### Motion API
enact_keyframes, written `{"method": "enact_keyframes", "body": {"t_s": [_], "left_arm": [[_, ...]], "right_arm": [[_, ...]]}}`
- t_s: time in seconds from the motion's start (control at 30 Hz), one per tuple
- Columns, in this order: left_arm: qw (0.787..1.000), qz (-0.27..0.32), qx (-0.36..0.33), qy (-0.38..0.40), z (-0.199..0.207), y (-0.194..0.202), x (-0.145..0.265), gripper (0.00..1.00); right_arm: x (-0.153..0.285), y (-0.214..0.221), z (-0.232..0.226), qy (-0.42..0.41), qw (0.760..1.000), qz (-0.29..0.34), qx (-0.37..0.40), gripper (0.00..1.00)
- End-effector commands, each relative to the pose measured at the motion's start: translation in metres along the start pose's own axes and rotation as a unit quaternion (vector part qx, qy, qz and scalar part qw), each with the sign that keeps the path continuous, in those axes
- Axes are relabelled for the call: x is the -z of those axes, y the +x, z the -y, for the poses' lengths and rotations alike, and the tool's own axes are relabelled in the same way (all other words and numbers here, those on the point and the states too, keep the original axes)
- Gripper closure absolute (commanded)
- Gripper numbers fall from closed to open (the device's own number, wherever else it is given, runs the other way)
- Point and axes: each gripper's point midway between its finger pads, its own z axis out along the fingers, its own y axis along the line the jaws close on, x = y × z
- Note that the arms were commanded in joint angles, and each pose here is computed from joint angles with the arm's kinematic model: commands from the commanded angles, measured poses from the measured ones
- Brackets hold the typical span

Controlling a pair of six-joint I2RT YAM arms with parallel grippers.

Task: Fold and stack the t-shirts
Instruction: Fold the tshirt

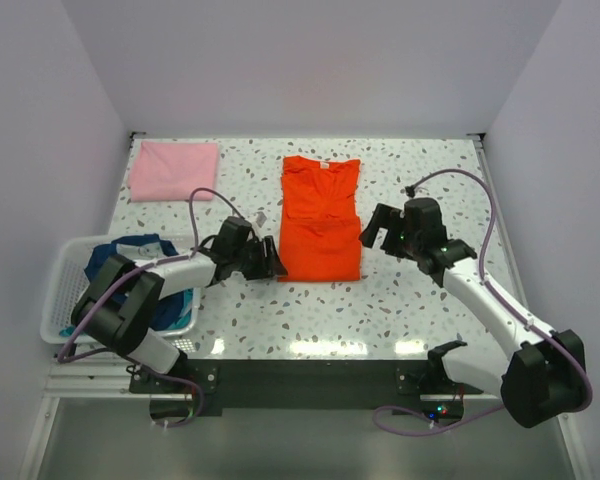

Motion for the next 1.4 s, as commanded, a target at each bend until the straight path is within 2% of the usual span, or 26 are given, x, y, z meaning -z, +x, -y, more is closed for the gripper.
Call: {"method": "enact_keyframes", "body": {"t_s": [0.0,0.1,0.17,0.3,0.4,0.43,0.5,0.67,0.77,1.1,1.37], "left_arm": [[0.999,-0.003,-0.019,0.027,0.013,-0.001,-0.005,0.46],[1.000,-0.004,-0.020,0.012,0.007,0.003,-0.009,0.50],[1.000,-0.006,-0.019,0.001,0.003,0.003,-0.011,0.61],[1.000,-0.019,-0.015,-0.018,-0.006,0.007,-0.017,0.69],[0.999,-0.022,-0.016,-0.020,-0.007,0.010,-0.018,0.82],[0.999,-0.024,-0.015,-0.024,-0.010,0.012,-0.018,0.91],[0.999,-0.026,-0.016,-0.027,-0.011,0.013,-0.019,1.00],[0.999,-0.027,-0.014,-0.035,-0.016,0.018,-0.015,1.00],[0.999,-0.024,-0.012,-0.037,-0.016,0.020,-0.013,1.00],[0.999,-0.014,-0.007,-0.040,-0.018,0.022,-0.009,1.00],[0.999,-0.012,-0.002,-0.045,-0.019,0.022,-0.008,1.00]], "right_arm": [[0.001,-0.004,0.016,0.033,0.999,0.022,0.007,0.01],[-0.004,0.004,0.014,0.022,1.000,0.005,-0.001,0.01],[-0.007,0.009,0.012,0.015,1.000,-0.006,-0.004,0.01],[-0.011,0.018,0.011,0.000,1.000,-0.018,0.010,0.01],[-0.011,0.026,0.015,0.000,0.999,-0.031,0.020,0.01],[-0.011,0.031,0.014,-0.008,0.999,-0.042,0.025,0.01],[-0.011,0.044,0.014,-0.017,0.997,-0.064,0.025,0.01],[-0.012,0.081,0.009,-0.056,0.990,-0.133,0.009,0.02],[-0.018,0.097,0.003,-0.079,0.983,-0.166,-0.013,0.07],[-0.045,0.114,0.012,-0.063,0.980,-0.185,-0.044,0.40],[-0.052,0.123,0.012,-0.062,0.975,-0.206,-0.060,0.62]]}}
